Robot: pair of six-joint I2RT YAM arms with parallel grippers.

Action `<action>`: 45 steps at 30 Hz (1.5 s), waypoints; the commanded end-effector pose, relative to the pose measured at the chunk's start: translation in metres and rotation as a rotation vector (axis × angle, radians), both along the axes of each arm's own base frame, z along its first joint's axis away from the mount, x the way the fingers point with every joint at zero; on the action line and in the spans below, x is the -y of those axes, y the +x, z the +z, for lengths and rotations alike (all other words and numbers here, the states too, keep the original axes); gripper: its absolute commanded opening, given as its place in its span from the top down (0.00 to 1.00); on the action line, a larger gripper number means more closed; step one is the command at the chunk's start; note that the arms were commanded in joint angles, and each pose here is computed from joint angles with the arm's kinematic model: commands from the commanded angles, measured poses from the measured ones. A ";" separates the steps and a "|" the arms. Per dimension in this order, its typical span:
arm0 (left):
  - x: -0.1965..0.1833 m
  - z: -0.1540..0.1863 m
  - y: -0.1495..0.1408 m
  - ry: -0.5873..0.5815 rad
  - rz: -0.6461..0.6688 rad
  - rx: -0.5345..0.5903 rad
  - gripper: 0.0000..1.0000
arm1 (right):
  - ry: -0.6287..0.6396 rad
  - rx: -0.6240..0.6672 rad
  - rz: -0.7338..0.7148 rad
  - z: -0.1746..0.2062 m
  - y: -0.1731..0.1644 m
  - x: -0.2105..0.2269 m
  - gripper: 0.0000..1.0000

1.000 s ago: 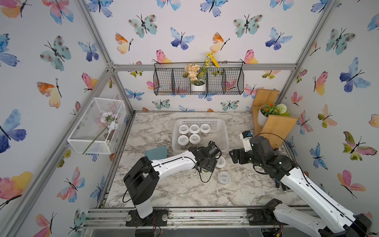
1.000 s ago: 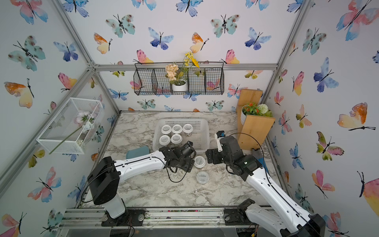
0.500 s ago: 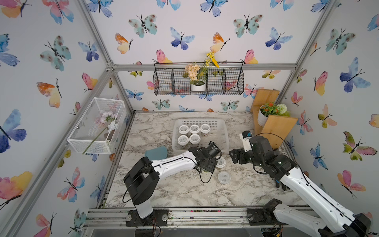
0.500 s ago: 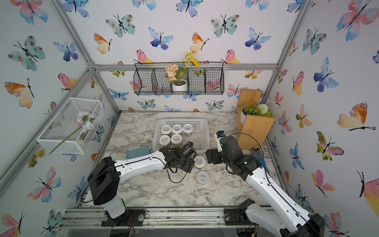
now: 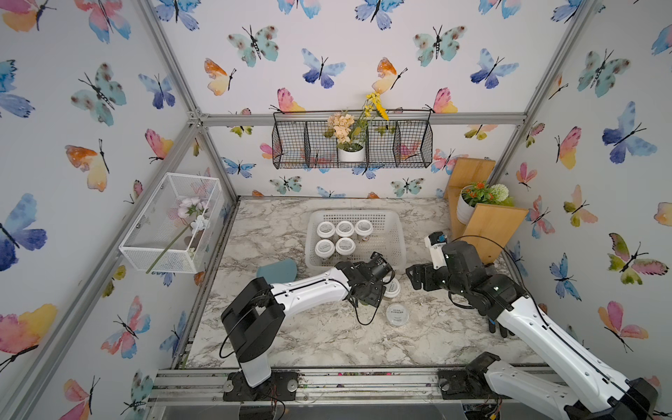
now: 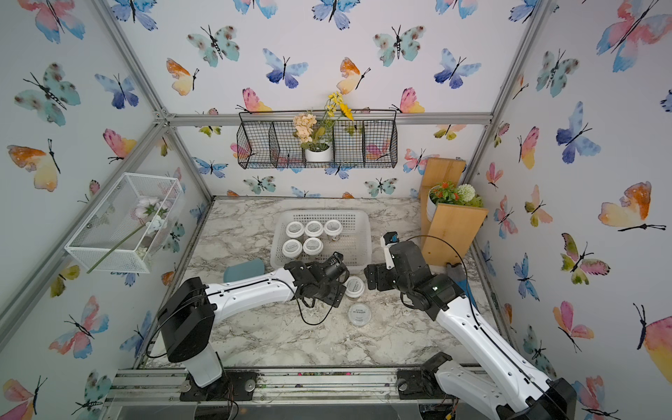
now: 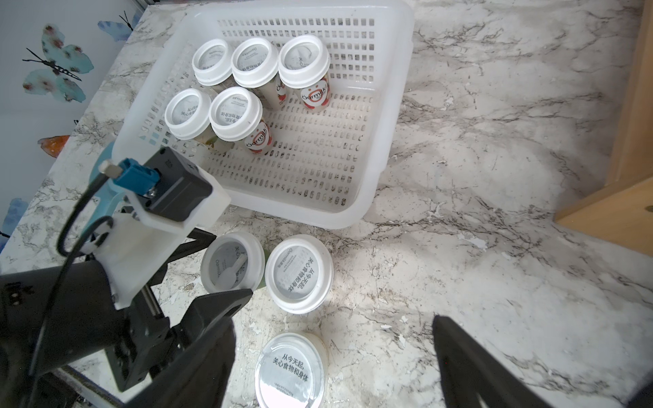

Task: Put the yogurt in the basket
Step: Pick up the yogurt from the center of the board.

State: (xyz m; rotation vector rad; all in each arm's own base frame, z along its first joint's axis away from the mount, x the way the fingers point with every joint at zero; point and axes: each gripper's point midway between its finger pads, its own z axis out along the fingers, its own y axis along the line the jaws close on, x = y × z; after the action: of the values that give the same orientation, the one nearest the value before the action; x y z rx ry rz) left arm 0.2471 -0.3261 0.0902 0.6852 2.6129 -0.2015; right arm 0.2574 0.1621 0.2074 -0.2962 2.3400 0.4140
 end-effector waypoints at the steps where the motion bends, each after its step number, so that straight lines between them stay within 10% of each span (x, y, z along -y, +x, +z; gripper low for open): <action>1: -0.003 -0.007 0.000 0.032 0.005 -0.001 0.20 | 0.004 0.004 0.018 -0.001 0.000 -0.003 0.10; 27: -0.006 0.014 -0.005 0.043 -0.014 -0.004 0.32 | -0.002 0.000 0.014 -0.003 0.001 -0.003 0.10; 45: -0.001 0.113 0.008 0.036 -0.045 0.084 0.32 | -0.008 -0.005 0.014 -0.005 0.002 -0.003 0.10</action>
State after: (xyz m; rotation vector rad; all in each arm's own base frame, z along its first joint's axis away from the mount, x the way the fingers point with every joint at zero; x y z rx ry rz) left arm 0.2544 -0.3378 0.1754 0.7351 2.5661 -0.2119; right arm 0.2584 0.1627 0.2037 -0.2982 2.3520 0.4079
